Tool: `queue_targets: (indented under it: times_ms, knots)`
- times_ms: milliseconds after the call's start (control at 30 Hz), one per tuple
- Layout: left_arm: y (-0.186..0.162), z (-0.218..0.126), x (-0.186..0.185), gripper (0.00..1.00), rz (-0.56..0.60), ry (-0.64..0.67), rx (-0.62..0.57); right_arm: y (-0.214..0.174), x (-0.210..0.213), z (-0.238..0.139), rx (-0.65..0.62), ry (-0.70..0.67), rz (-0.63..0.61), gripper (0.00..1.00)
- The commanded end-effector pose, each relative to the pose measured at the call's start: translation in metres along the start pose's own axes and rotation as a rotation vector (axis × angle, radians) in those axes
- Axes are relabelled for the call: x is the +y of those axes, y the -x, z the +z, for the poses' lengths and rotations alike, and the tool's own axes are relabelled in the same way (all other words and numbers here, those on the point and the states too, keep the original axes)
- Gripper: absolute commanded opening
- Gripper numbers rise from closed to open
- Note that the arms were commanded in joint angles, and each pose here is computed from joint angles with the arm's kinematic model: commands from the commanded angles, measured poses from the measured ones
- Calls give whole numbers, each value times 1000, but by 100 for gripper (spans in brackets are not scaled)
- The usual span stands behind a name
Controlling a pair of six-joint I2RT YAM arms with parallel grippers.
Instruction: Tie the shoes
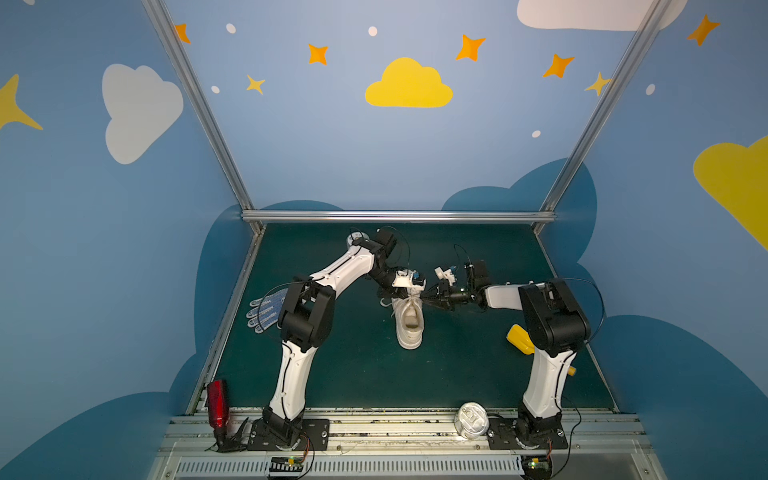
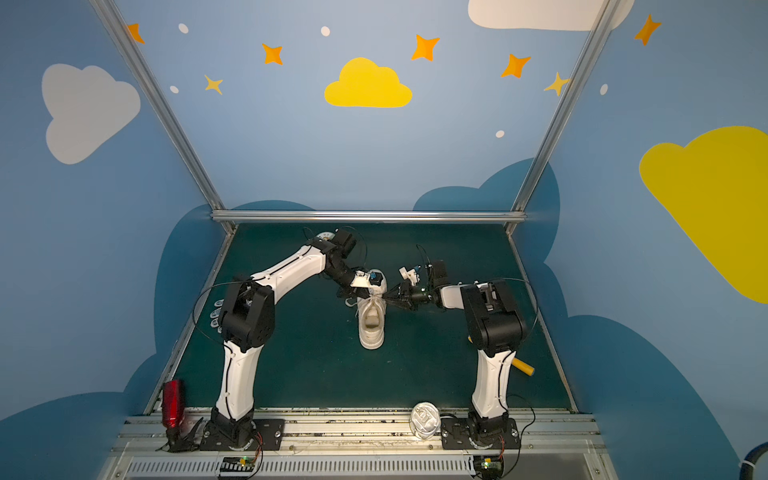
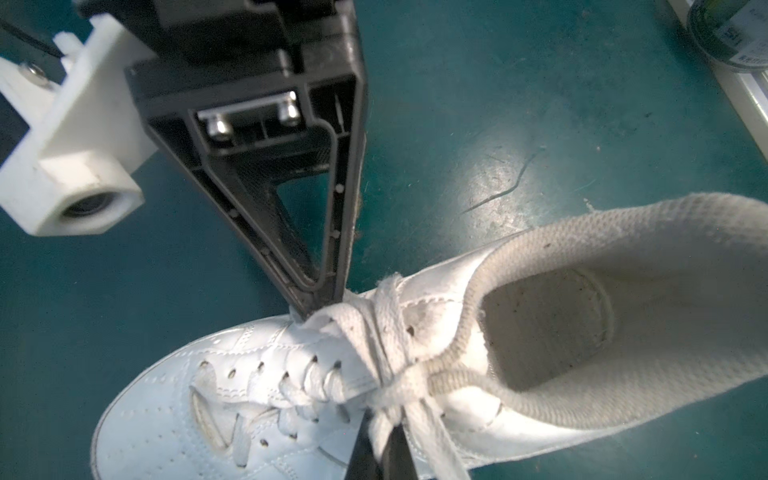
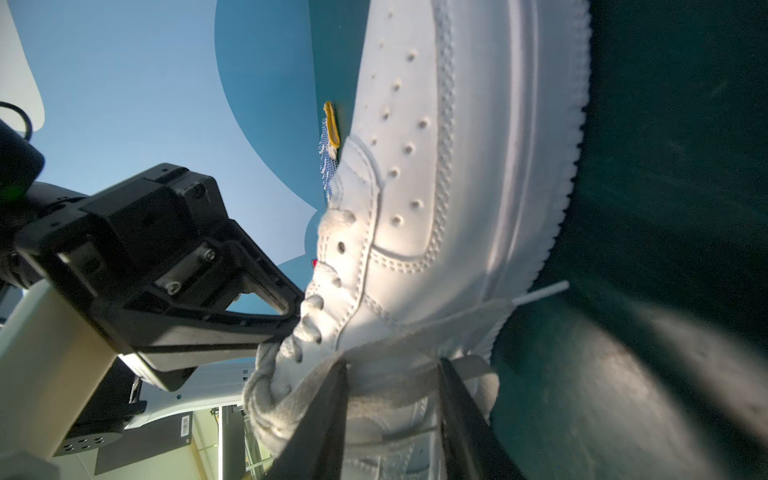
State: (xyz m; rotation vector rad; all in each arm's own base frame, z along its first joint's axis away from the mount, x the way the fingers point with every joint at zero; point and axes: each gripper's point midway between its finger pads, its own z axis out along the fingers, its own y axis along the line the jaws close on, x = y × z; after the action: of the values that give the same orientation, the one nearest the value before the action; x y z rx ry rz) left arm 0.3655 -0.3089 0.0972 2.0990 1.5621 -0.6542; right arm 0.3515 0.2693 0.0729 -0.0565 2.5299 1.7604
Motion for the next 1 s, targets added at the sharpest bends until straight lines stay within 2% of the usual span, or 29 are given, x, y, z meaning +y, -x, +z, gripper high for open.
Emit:
queue_targets:
  times_ms: [0, 200, 367, 633, 967]
  knots:
    - [1, 2, -13, 3, -19, -35, -3, -6, -3, 4, 20, 5, 20, 36]
    - [1, 1, -12, 3, -21, -34, -1, -7, -1, 4, 16, 18, 34, 28]
    - [1, 1, -14, 3, -30, -36, -3, -9, 2, 2, 19, 27, 36, 9]
    - [0, 0, -15, 3, -30, -33, 9, -11, 7, -6, 3, 23, 37, 0]
    - [6, -12, -9, 3, 18, 13, 19, -15, 22, -20, -17, -7, 12, 0]
